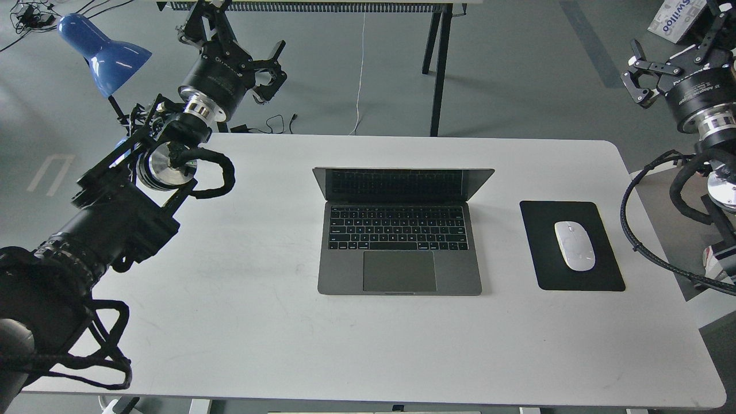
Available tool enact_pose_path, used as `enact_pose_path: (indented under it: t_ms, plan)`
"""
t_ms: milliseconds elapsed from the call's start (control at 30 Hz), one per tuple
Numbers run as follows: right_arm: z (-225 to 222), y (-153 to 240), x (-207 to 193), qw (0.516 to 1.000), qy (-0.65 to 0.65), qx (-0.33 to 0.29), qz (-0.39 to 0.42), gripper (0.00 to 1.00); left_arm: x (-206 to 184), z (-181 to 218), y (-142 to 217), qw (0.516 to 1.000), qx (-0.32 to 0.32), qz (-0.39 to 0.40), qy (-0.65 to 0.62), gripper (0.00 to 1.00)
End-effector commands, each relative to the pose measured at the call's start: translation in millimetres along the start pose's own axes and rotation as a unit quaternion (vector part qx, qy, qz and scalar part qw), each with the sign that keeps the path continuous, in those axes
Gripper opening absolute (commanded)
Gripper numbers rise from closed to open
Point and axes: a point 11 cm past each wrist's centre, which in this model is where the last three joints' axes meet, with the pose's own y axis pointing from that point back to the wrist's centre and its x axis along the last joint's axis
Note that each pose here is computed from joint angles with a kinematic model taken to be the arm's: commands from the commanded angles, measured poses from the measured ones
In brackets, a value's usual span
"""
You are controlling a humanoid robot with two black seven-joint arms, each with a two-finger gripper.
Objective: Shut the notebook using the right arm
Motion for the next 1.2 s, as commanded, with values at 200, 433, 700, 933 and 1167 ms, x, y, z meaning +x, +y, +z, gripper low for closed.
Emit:
enact_pose_path:
  t_ms: [200,433,700,933,1167]
  plan:
    - [7,-2,-6,0.999,0.028,-0.028,-0.014,1.0,0,0,0,1.0,0.001,-0.001,-0.001,1.0]
    - [-14,-32,-48,0.98,0.169,-0.072,-0.081,1.0,1,0,1,1.0,0.001,-0.001,-0.001,1.0]
    - [-9,-62,-115,0.876,0.419,-0.142,-0.193,1.0,1,0,1,1.0,0.001,0.0,-0.002,1.0]
    - [66,-60,-172,0.734,0.56,-0.219,-0.314,1.0,1,0,1,1.0,0.001,-0.001,-0.002,1.0]
    - [157,-35,-206,0.68,0.553,-0.275,-0.396,1.0,0,0,1,1.0,0.001,-0.002,-0.001,1.0]
